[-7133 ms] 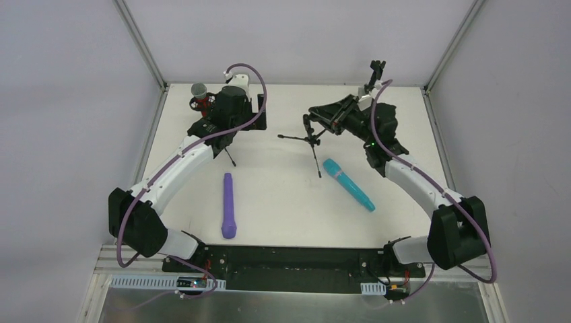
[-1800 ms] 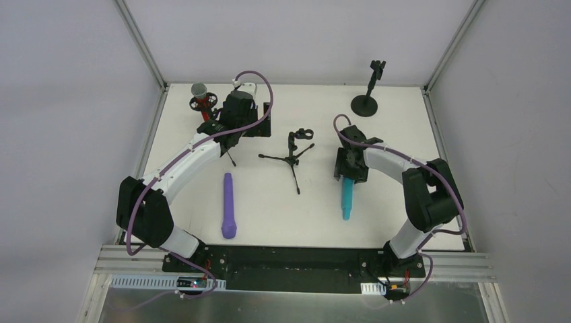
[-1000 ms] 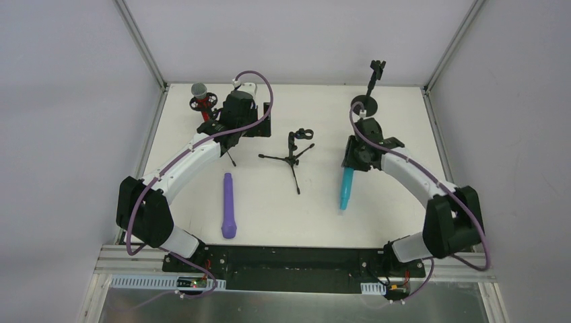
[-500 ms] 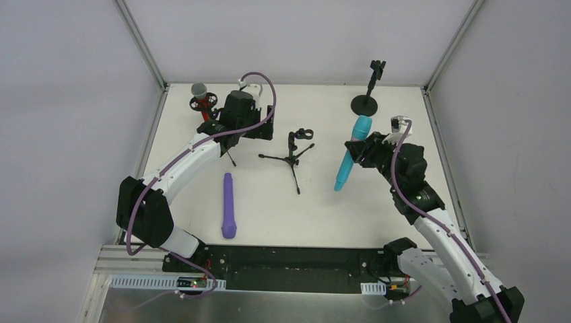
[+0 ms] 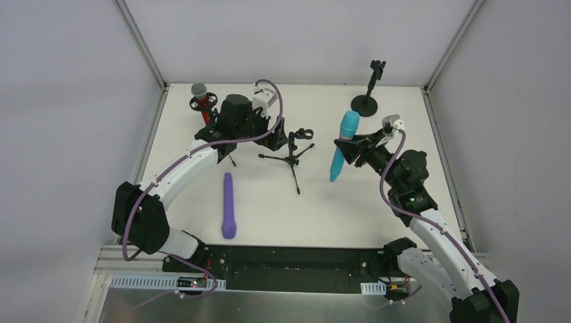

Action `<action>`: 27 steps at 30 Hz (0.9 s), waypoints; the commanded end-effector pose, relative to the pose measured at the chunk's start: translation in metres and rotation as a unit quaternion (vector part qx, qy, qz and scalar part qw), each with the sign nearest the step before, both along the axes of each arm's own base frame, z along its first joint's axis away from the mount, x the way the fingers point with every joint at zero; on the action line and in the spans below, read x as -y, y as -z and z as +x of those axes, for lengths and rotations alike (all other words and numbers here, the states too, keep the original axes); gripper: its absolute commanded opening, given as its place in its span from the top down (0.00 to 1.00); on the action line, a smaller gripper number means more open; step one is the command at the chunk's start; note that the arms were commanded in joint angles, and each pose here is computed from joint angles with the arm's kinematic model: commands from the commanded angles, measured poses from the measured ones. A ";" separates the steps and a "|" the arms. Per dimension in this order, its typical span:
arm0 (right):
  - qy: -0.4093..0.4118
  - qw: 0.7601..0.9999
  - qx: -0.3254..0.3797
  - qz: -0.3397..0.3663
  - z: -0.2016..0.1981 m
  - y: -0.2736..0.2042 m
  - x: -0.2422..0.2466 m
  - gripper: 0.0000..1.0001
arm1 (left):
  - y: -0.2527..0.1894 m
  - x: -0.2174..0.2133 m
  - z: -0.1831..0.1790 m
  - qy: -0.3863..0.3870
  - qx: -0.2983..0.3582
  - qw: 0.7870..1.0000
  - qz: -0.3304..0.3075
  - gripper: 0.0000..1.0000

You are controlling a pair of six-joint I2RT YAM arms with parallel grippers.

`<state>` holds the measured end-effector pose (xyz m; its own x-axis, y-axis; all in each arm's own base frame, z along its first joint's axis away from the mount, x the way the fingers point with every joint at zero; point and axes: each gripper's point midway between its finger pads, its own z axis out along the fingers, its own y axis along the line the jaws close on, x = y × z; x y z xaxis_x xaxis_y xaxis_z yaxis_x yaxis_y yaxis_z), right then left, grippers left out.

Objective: Attach the microphones to the stand

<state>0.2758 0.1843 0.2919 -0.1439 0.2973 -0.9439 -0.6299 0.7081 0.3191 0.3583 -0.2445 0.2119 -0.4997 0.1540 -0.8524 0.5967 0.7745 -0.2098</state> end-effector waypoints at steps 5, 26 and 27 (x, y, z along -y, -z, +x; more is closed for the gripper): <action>-0.051 0.995 0.087 0.005 -0.011 -0.027 -0.013 1.00 | -0.055 0.046 -0.035 0.180 0.142 0.964 -0.133 0.01; -0.053 0.996 0.074 -0.005 -0.013 -0.017 -0.012 1.00 | -0.007 0.084 -0.028 0.260 0.116 0.948 -0.142 0.45; -0.053 0.996 0.074 -0.004 -0.013 -0.018 -0.012 1.00 | -0.007 0.085 -0.030 0.265 0.115 0.946 -0.144 0.51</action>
<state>0.2683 0.1964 0.2859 -0.1208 0.2648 -0.9567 -0.7076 0.6530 0.2701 0.3365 -0.3147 0.1883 -0.3178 0.1041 -0.9424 0.8807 0.4007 -0.2527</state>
